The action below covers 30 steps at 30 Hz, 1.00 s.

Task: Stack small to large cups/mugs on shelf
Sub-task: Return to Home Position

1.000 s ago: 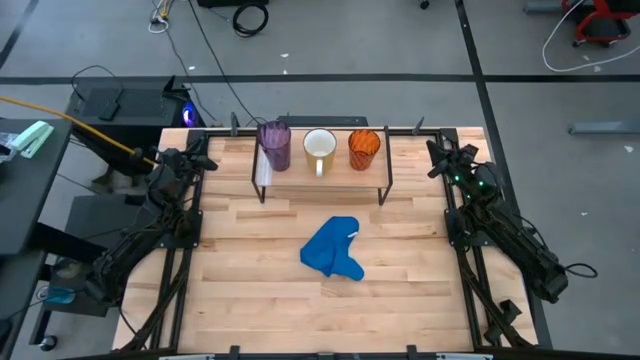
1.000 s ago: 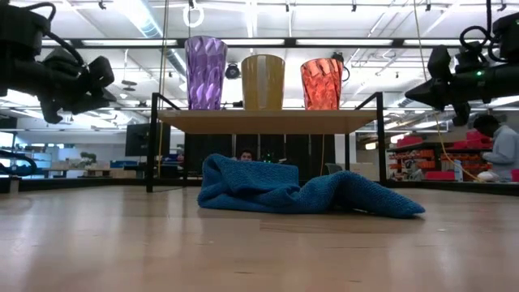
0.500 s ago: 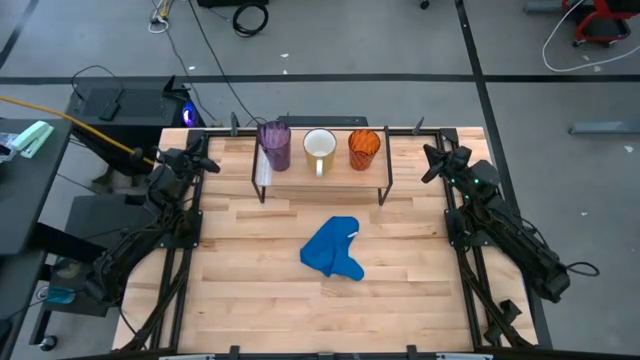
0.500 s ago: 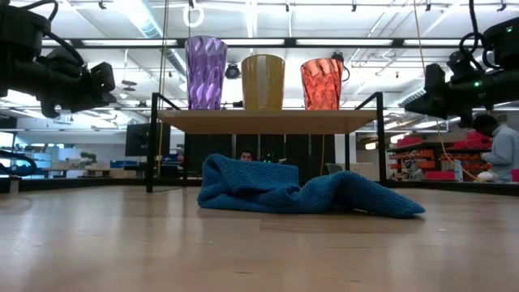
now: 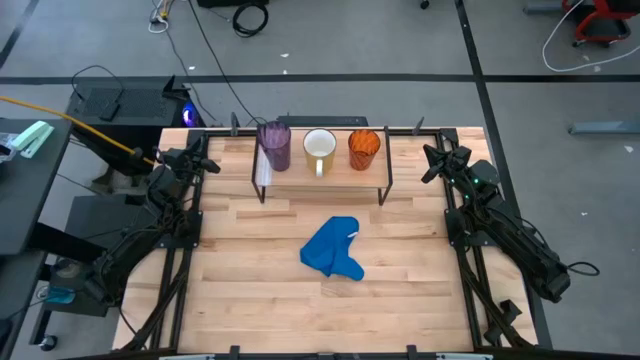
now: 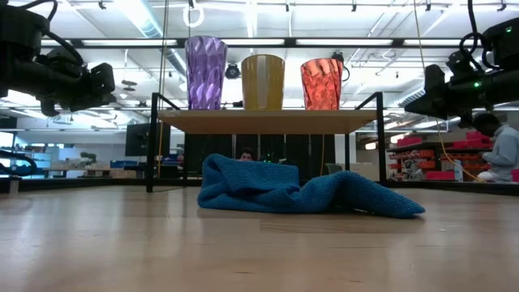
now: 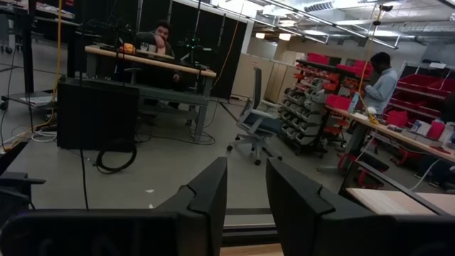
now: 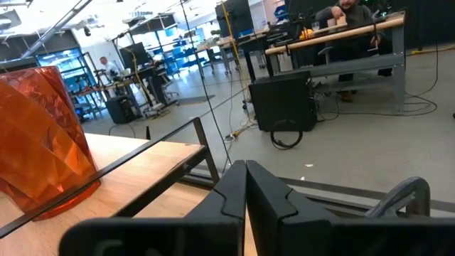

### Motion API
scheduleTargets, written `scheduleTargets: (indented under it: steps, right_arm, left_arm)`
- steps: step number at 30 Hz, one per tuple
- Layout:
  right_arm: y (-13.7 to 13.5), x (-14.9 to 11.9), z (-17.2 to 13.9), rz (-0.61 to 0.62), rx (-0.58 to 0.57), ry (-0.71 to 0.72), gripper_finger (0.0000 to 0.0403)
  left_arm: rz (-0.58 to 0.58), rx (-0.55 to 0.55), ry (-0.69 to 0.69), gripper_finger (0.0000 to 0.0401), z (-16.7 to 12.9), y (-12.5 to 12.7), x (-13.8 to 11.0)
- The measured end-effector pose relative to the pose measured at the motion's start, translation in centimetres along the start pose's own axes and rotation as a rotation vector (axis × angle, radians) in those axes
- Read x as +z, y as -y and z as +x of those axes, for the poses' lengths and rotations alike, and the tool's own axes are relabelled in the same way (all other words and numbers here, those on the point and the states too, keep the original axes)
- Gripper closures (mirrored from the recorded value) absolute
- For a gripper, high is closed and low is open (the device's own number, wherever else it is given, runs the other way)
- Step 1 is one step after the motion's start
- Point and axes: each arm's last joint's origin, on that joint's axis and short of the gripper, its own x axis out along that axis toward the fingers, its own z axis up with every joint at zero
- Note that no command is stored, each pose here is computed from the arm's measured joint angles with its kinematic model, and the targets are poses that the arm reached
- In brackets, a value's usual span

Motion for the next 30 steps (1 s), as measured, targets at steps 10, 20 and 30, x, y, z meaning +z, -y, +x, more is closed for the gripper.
scheduleTargets:
  steps: [10, 20, 30]
  right_arm:
    - [0.0, 0.01, 0.0, 0.0, 0.0, 0.0, 0.0386]
    - [-0.01, 0.03, 0.0, 0.0, 0.0, 0.001, 0.0386]
    - [-0.01, 0.03, 0.0, 0.0, 0.0, 0.001, 0.0386]
  left_arm:
    - [-0.003, -0.002, 0.008, 0.0294, 0.0, 0.02, 0.08]
    - [-0.003, -0.002, 0.008, 0.0294, 0.0, 0.02, 0.08]
    - [-0.003, -0.002, 0.009, 0.0294, 0.0, 0.02, 0.1]
